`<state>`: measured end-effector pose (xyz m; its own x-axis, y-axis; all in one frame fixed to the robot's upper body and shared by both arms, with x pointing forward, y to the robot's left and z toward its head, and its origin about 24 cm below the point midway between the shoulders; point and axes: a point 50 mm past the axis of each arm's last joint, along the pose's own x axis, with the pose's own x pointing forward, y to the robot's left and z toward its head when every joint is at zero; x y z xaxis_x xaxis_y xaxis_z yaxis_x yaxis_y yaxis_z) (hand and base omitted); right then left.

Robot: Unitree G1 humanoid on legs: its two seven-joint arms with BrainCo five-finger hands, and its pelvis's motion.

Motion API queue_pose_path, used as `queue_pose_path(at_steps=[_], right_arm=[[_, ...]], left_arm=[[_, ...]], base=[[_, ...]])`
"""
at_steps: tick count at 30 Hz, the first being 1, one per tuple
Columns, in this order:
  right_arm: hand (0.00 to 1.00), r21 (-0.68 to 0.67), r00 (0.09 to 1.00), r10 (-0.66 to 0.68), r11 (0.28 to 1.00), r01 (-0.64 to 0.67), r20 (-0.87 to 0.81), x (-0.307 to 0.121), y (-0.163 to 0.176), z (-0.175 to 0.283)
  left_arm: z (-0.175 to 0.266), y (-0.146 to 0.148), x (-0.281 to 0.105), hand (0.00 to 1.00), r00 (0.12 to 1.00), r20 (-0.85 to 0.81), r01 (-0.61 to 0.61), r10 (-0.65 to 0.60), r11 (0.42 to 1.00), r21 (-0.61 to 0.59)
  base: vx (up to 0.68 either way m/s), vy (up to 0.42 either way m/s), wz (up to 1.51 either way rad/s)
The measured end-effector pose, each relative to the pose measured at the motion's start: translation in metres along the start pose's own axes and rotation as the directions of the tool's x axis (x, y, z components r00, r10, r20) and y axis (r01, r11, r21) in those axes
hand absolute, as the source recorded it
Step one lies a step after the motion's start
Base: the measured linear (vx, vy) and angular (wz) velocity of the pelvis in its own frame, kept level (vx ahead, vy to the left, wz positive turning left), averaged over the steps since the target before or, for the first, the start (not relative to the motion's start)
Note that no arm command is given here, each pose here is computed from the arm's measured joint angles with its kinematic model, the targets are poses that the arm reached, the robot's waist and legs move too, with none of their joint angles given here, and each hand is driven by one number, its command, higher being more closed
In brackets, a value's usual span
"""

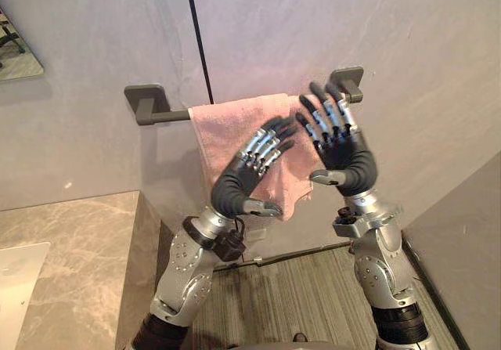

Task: Organize washtable

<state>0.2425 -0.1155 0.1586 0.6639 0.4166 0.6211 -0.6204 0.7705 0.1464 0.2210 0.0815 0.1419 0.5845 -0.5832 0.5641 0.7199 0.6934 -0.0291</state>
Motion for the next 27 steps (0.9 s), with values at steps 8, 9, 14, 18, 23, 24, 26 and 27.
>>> queue_pose_path(at_steps=[8,9,14,18,23,24,26,27], right_arm=[[0.00,0.032,0.994,-0.008,0.999,0.011,-0.113,-0.006,-0.003,-0.023],[0.00,0.035,0.992,-0.016,0.999,0.021,-0.127,-0.007,-0.004,-0.026],[0.00,0.033,0.984,-0.041,0.998,0.047,-0.172,-0.011,-0.008,-0.036],[0.00,0.014,0.979,-0.042,0.999,0.046,-0.198,-0.012,-0.008,-0.039],[0.00,0.029,0.972,-0.077,0.996,0.086,-0.224,-0.014,-0.008,-0.049],[0.00,0.029,0.971,-0.079,0.996,0.087,-0.224,-0.014,-0.008,-0.049],[0.00,0.028,0.969,-0.083,0.995,0.092,-0.231,-0.014,-0.008,-0.050],[0.00,0.034,0.967,-0.090,0.994,0.101,-0.239,-0.015,-0.008,-0.053]], left_arm=[[-0.023,0.005,-0.006,0.00,0.991,-0.131,-0.015,0.020,0.999,0.041],[-0.026,0.006,-0.006,0.00,0.989,-0.145,-0.018,0.025,0.999,0.046],[-0.035,0.012,-0.006,0.00,0.980,-0.189,-0.052,0.068,0.995,0.088],[-0.038,0.017,-0.004,0.00,0.974,-0.195,-0.095,0.115,0.989,0.113],[-0.046,0.022,-0.005,0.00,0.959,-0.222,-0.147,0.177,0.978,0.146],[-0.047,0.022,-0.005,0.00,0.958,-0.222,-0.152,0.183,0.977,0.148],[-0.045,0.028,-0.002,0.00,0.954,-0.214,-0.173,0.211,0.967,0.185],[-0.043,0.032,-0.002,0.00,0.951,-0.204,-0.193,0.234,0.960,0.203]], base=[[-0.02,-0.015,-0.02],[-0.04,-0.023,-0.01],[-0.04,-0.022,0.00],[-0.04,-0.028,0.02],[-0.03,-0.030,0.07],[-0.05,-0.029,0.08],[-0.04,-0.026,0.03],[-0.05,-0.027,0.03]])
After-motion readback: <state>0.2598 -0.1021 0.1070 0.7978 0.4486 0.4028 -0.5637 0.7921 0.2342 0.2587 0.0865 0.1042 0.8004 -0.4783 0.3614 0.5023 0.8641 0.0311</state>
